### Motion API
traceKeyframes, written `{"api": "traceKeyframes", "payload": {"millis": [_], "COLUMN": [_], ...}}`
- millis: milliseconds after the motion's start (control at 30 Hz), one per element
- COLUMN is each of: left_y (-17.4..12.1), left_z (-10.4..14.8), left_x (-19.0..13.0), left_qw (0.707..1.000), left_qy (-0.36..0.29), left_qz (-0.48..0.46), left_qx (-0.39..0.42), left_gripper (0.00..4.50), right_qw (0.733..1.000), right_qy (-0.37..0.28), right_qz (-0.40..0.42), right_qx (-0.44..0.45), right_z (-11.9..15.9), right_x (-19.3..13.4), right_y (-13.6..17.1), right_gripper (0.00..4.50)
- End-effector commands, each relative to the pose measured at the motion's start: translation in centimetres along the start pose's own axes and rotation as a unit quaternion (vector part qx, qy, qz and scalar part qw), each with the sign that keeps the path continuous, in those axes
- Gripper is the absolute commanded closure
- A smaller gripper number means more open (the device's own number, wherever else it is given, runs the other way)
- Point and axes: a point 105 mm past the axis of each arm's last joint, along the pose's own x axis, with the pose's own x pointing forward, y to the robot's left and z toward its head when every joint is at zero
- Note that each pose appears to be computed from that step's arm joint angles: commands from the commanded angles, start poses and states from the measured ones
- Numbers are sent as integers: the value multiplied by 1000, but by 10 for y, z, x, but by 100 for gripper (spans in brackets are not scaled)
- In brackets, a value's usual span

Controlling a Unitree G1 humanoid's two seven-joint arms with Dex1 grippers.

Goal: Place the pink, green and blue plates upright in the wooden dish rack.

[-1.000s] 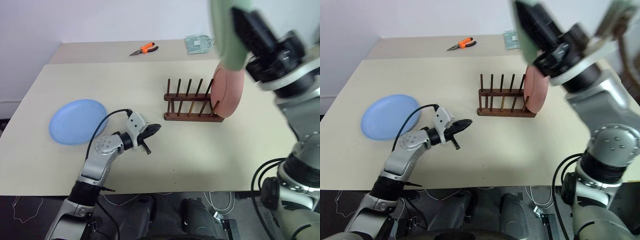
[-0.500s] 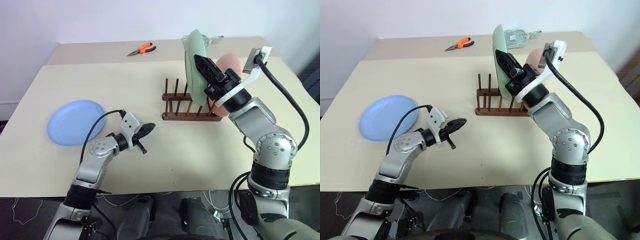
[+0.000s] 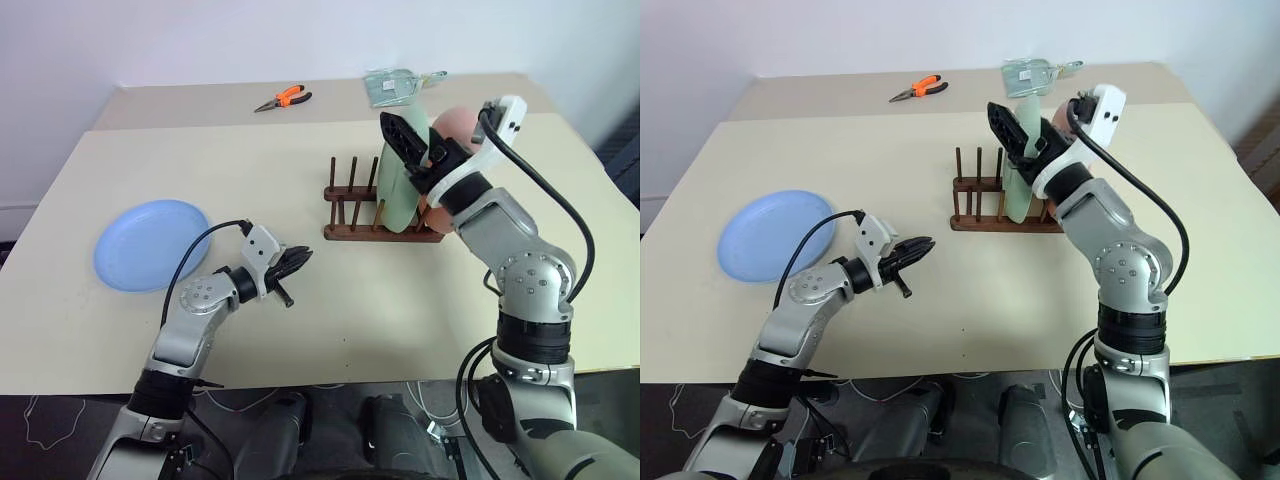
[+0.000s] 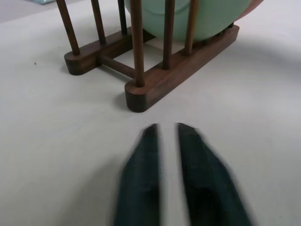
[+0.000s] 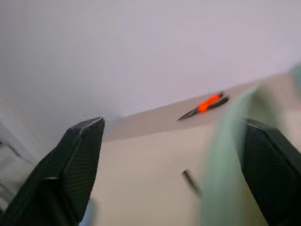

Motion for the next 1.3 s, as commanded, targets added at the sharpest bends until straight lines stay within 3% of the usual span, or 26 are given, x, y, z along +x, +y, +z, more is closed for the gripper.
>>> {"api": "traceKeyframes", "payload": {"millis": [33, 133, 167, 267, 367, 500, 567, 633, 733, 800, 867, 967, 1200, 1300], "left_y": [1, 21, 35, 84, 143, 165, 183, 182, 169, 160, 151, 142, 138, 142], "left_z": [17, 22, 25, 31, 30, 27, 15, 4, -22, -32, -43, -51, -48, -34], "left_x": [-2, -10, -16, -39, -92, -126, -197, -233, -250, -261, -262, -248, -240, -232], "left_qw": [1000, 998, 995, 970, 898, 841, 739, 688, 670, 649, 646, 668, 690, 704], "left_qy": [-29, -36, -43, -52, -25, -15, -6, 11, 45, 43, 39, 29, 16, -21], "left_qz": [-1, 54, 93, 237, 440, 541, 670, 717, 720, 729, 717, 679, 658, 647], "left_qx": [7, 9, 8, 8, 7, -13, -78, -114, -176, -214, -260, -303, -303, -293], "left_gripper": [211, 57, 6, 1, 1, 1, 1, 1, 1, 1, 1, 89, 445, 445], "right_qw": [995, 978, 967, 940, 900, 880, 862, 852, 852, 850, 848, 850, 851, 850], "right_qy": [-41, -37, -36, -40, -30, -21, 14, 34, 45, 51, 55, 53, 57, 61], "right_qz": [27, 26, 30, 69, 159, 208, 264, 296, 317, 325, 330, 331, 331, 332], "right_qx": [-85, -202, -251, -333, -404, -426, -433, -431, -415, -413, -410, -406, -404, -405], "right_z": [26, 40, 45, 52, 45, 34, -1, -23, -39, -46, -52, -54, -60, -63], "right_x": [3, 3, 3, 3, 2, 1, -3, -7, -8, -9, -10, -9, -12, -14], "right_y": [10, 4, 3, 13, 44, 59, 73, 81, 85, 85, 86, 87, 86, 86], "right_gripper": [49, 49, 24, 10, 10, 10, 10, 10, 10, 10, 10, 0, 0, 0]}}
